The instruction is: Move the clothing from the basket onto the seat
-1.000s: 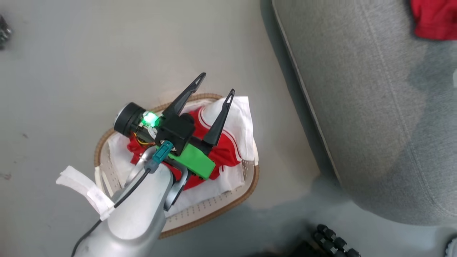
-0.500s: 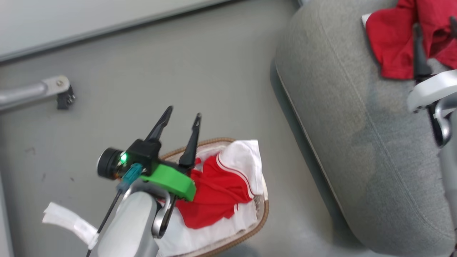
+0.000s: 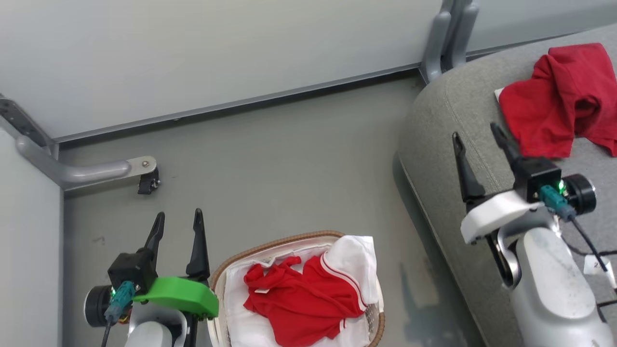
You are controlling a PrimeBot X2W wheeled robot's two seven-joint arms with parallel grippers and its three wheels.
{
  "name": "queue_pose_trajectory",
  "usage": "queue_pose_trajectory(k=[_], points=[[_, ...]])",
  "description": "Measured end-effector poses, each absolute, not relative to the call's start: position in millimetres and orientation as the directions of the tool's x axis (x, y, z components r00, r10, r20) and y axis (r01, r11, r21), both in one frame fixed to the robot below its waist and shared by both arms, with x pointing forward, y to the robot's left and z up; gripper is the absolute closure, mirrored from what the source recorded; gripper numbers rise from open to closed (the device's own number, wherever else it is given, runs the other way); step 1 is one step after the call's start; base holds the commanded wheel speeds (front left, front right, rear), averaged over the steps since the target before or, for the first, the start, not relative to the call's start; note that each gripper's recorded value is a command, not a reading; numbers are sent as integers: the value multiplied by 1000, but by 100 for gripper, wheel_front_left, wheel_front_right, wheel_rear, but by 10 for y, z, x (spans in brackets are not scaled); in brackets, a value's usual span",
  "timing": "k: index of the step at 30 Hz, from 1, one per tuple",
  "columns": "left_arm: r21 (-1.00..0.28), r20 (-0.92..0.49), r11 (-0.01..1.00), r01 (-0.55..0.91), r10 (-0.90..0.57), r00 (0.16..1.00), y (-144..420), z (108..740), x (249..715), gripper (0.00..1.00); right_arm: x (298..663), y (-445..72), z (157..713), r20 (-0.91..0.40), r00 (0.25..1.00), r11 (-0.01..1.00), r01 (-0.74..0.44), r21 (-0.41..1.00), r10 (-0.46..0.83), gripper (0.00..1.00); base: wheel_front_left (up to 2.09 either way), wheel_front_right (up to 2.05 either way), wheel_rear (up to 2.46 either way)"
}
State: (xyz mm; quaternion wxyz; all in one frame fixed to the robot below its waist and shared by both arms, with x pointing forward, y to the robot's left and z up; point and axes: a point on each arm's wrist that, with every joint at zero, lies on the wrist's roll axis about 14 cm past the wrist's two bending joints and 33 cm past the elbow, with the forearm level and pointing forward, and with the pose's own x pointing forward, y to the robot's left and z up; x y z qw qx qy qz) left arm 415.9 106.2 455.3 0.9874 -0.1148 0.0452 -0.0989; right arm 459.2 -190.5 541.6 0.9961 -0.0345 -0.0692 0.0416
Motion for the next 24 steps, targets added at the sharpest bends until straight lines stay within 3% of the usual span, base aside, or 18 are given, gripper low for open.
queue_pose_trajectory(k=[10, 24], points=[[-223, -100, 974, 47, -70, 992, 1536, 4474, 3754, 0, 4271, -1578, 5139, 84, 988, 991, -134, 18, 132, 0, 0, 0, 0], [-241, -94, 970, 33, -57, 994, 1564, 4501, 3635, 0, 4054, -1414, 4985, 48, 984, 983, -176, 60, 173, 0, 0, 0, 0]])
